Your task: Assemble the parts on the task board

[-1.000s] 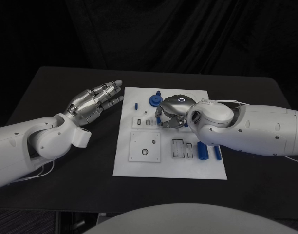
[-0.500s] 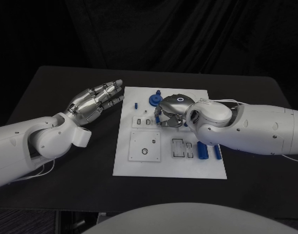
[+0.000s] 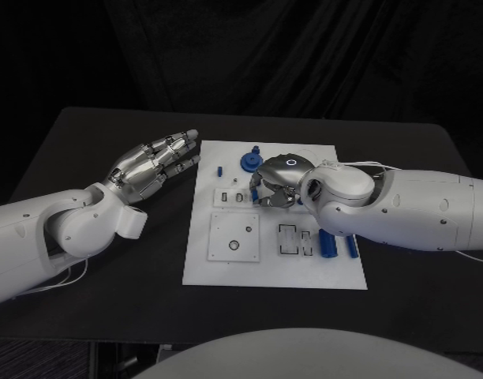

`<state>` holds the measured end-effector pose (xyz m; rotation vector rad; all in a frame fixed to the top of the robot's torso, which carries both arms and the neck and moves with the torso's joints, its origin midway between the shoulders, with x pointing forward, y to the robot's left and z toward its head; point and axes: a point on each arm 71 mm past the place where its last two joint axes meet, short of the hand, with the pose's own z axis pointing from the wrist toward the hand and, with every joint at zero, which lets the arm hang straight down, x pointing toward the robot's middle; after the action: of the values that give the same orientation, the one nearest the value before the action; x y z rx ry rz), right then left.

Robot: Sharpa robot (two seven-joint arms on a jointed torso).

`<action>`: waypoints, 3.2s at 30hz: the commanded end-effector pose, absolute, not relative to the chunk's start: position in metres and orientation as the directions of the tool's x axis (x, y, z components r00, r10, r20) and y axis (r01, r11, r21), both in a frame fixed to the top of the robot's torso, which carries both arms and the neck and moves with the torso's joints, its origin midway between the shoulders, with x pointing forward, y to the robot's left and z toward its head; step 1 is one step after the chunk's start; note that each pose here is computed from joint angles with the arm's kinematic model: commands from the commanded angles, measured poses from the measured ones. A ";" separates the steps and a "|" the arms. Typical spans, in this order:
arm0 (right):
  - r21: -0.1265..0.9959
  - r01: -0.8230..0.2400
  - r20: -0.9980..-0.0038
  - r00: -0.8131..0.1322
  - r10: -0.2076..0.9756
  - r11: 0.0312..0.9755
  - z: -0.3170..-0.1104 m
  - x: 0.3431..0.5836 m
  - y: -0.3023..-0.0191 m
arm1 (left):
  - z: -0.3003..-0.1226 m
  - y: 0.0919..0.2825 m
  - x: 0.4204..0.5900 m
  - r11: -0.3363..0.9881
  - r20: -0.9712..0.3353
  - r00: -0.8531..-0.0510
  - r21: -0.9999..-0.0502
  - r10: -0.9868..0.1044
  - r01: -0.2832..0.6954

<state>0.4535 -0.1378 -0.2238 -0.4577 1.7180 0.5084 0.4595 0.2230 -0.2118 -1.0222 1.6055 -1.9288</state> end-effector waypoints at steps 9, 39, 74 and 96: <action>0.084 -0.540 -0.983 -0.183 -0.020 0.838 -0.225 0.454 -0.142 | -0.212 0.223 0.459 -0.250 0.273 -0.641 -0.960 -0.717 -0.130; 0.148 -0.574 -0.953 0.135 0.272 0.805 -0.129 0.460 -0.205 | -0.188 0.219 0.473 -0.002 -0.072 -0.596 -0.992 -0.799 0.122; 0.193 -0.380 -0.976 0.019 0.216 0.905 -0.157 0.486 -0.256 | -0.200 0.109 0.498 0.835 -0.811 -0.549 -0.436 -0.203 0.335; 0.185 -0.353 -0.981 -0.018 0.191 0.917 -0.168 0.491 -0.256 | -0.213 0.076 0.499 0.965 -0.761 -0.648 -0.180 -0.015 0.190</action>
<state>0.4909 -0.2551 -0.1660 -0.1428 1.5130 0.4529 0.4991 0.0734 -0.2125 0.1144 2.2271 -0.3878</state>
